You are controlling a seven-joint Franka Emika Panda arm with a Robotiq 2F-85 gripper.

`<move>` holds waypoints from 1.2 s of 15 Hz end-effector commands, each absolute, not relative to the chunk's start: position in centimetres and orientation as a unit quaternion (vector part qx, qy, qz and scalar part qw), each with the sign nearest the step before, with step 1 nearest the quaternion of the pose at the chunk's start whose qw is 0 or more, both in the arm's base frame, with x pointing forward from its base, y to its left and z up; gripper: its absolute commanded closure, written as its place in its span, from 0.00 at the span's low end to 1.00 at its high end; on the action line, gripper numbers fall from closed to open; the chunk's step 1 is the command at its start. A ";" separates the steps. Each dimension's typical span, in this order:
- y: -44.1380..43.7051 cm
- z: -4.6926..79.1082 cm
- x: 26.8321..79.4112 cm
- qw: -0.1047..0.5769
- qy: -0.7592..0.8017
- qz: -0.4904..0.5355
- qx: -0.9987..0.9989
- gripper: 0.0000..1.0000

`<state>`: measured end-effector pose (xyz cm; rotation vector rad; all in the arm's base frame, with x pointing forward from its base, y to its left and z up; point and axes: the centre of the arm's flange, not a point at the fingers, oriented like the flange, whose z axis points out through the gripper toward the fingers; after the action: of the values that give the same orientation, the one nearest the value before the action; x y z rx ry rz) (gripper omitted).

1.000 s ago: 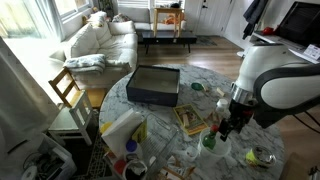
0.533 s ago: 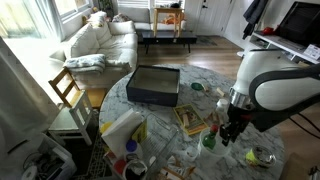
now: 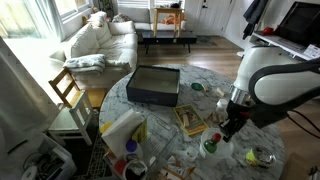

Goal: Pour the contents of the plastic cup onto the table, put the green bottle in the plastic cup and then put the plastic cup in the clear case

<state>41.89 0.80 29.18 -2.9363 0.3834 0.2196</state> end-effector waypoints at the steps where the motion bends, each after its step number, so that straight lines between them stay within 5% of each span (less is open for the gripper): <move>1: -0.2 30.5 41.9 0.104 0.131 0.065 -0.984 0.99; 18: -0.5 43.5 47.0 0.205 0.065 0.047 -0.975 0.99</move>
<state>45.42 -1.39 41.35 -2.7696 0.2571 0.1327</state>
